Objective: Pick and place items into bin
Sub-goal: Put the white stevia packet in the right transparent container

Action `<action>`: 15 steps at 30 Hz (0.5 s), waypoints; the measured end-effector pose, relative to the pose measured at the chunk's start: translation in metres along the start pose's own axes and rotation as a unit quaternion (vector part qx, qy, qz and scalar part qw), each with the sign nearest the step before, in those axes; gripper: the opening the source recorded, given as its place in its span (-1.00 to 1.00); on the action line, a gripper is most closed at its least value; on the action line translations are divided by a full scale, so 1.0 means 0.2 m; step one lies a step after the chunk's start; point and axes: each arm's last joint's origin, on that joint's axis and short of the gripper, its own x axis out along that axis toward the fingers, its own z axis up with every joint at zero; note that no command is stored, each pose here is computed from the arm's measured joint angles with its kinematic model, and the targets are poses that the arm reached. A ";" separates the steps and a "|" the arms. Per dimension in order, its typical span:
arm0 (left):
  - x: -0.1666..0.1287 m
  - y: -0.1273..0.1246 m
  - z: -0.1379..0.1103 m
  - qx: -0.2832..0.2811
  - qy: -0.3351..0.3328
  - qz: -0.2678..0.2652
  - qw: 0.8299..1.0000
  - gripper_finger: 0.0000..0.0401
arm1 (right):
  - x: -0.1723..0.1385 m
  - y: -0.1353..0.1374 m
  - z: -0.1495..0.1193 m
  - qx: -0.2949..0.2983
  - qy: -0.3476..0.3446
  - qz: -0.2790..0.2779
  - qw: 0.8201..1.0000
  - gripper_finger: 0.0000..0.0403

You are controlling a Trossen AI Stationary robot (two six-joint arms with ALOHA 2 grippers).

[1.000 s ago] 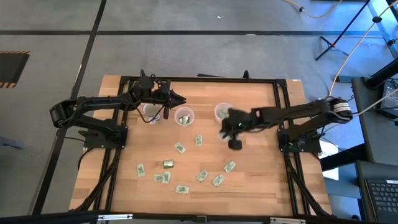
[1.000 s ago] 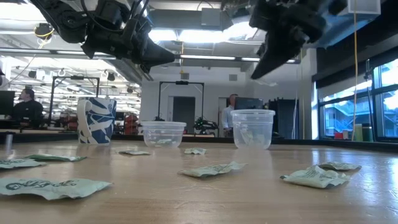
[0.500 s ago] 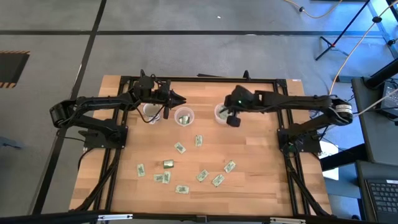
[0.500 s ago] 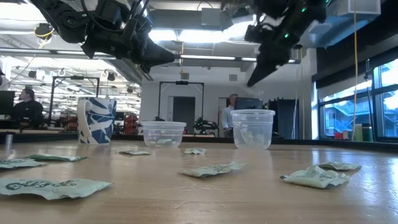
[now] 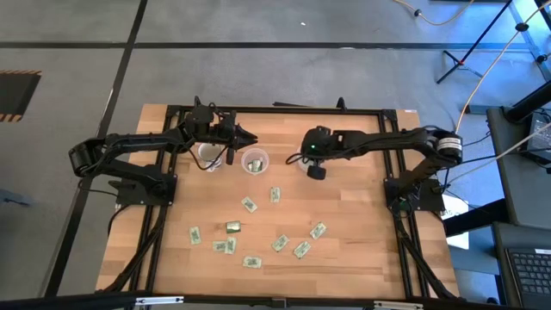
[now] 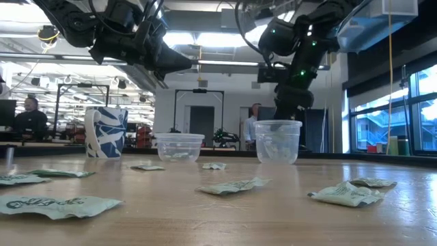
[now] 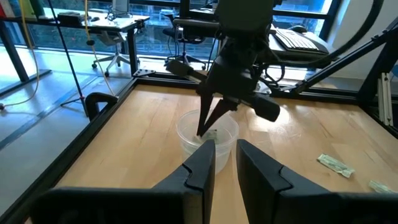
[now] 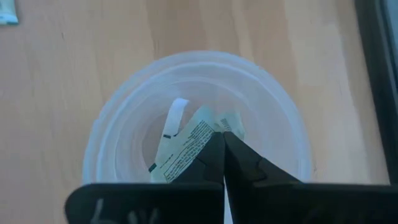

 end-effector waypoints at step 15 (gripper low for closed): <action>0.00 0.00 0.00 0.000 0.000 0.000 1.000 -0.70 | -0.01 -0.01 -0.01 -0.001 0.016 -0.009 1.000 -0.62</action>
